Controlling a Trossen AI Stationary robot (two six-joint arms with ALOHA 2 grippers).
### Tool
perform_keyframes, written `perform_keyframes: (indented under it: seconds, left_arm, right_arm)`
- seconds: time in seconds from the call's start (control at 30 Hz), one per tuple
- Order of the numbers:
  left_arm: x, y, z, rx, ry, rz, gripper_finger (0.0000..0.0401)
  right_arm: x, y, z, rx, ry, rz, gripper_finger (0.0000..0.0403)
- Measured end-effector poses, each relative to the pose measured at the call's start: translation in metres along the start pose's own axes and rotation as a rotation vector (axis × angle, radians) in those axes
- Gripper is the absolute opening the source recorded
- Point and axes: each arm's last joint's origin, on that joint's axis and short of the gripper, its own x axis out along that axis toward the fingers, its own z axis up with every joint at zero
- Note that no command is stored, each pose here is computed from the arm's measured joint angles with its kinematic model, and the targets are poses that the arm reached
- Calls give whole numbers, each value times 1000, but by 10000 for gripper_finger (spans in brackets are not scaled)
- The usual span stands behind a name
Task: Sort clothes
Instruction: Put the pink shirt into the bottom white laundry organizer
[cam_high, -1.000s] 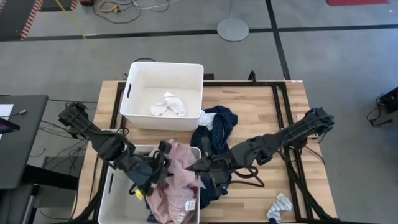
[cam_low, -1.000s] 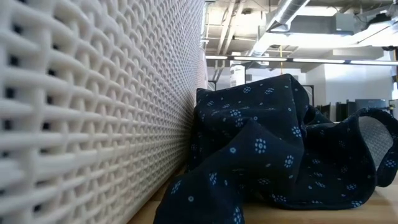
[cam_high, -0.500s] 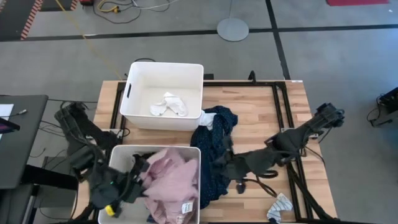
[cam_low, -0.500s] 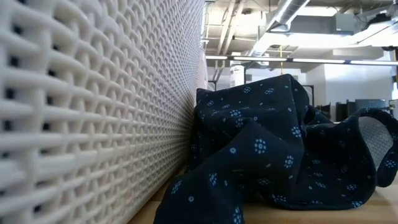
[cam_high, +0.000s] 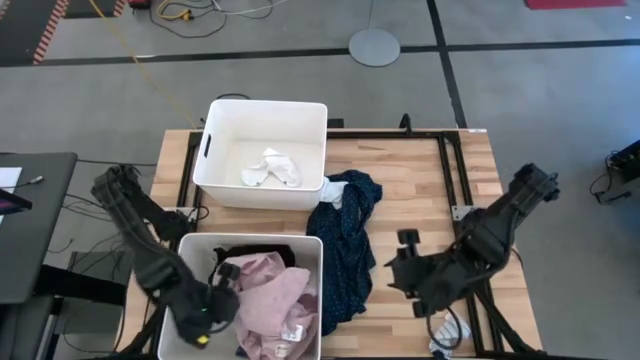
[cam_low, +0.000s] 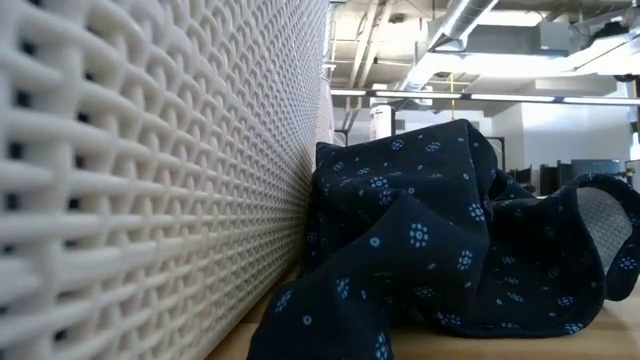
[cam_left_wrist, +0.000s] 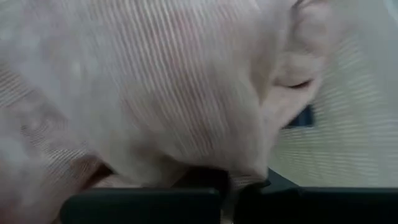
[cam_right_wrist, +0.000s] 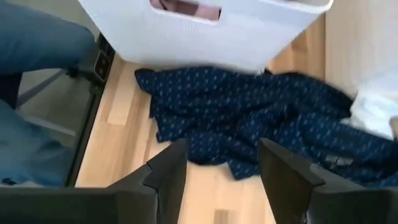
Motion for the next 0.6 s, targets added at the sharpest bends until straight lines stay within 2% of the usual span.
perform_keyframes:
  seconds: [0.17, 0.27, 0.43, 0.6]
  left_arm:
    - [42, 14, -17, -85, 87, -70, 1]
    - [57, 24, -28, -136, 145, -57, 1]
    - [66, 32, -36, -167, 177, -27, 5]
    - [67, 38, -34, -148, 151, 35, 55]
  right_arm:
    - [-2, 11, -14, 73, 79, -9, 198]
    - [-2, 17, -27, 128, 154, -8, 197]
    - [2, 30, -45, 260, 251, 29, 200]
    - [19, 43, -67, 286, 270, 24, 208]
